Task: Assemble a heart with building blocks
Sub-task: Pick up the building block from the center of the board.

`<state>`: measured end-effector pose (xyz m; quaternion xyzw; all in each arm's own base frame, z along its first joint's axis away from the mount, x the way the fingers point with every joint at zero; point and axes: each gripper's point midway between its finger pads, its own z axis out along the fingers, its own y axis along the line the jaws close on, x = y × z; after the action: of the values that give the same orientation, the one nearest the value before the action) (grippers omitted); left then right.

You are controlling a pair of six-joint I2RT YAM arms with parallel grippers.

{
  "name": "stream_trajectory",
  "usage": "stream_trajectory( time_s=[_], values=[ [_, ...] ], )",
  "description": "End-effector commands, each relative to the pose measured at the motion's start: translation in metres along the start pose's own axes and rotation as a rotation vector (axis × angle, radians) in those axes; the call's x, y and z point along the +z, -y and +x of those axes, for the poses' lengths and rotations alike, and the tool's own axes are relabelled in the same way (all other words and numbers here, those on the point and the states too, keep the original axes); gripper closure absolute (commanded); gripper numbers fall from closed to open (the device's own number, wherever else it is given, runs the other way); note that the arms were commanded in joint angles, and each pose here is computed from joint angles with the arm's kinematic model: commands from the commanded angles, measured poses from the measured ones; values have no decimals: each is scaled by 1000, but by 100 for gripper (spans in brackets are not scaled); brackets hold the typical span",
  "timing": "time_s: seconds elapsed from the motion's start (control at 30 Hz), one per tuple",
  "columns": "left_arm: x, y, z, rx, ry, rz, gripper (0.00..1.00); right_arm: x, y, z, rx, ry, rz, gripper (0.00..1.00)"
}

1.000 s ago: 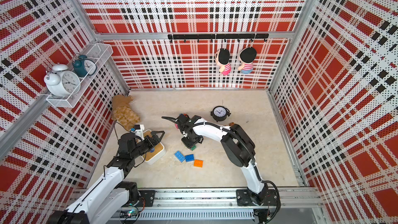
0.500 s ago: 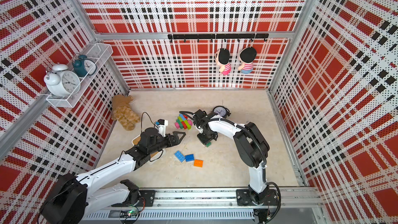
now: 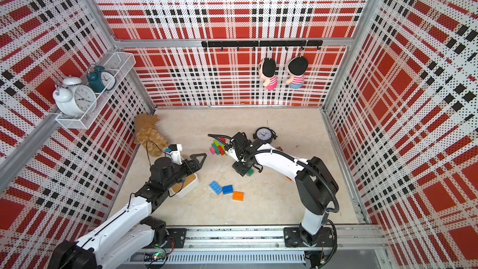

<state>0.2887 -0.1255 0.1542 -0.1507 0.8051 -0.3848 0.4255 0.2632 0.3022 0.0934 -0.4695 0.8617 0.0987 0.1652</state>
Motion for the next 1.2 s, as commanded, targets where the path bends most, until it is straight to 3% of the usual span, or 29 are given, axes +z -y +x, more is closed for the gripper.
stream_trajectory(
  time_s=[0.0, 0.13, 0.33, 0.7, 1.17],
  values=[
    [-12, -23, 1, -96, -2, -22, 1, 13, -37, -4, -217, 37, -96, 45],
    [-22, -35, -7, -153, 33, -8, 0, 32, -57, 4, -328, -15, -142, 44],
    [-25, -36, -12, -145, 40, -19, 0, 42, -75, 2, -404, -26, -194, 42],
    [-24, -32, -7, -170, -20, -1, 1, 59, -88, -1, -452, -59, -214, 41],
    [-24, -32, -4, -184, -53, -13, 1, 67, -91, 3, -470, -91, -228, 50]
  ],
)
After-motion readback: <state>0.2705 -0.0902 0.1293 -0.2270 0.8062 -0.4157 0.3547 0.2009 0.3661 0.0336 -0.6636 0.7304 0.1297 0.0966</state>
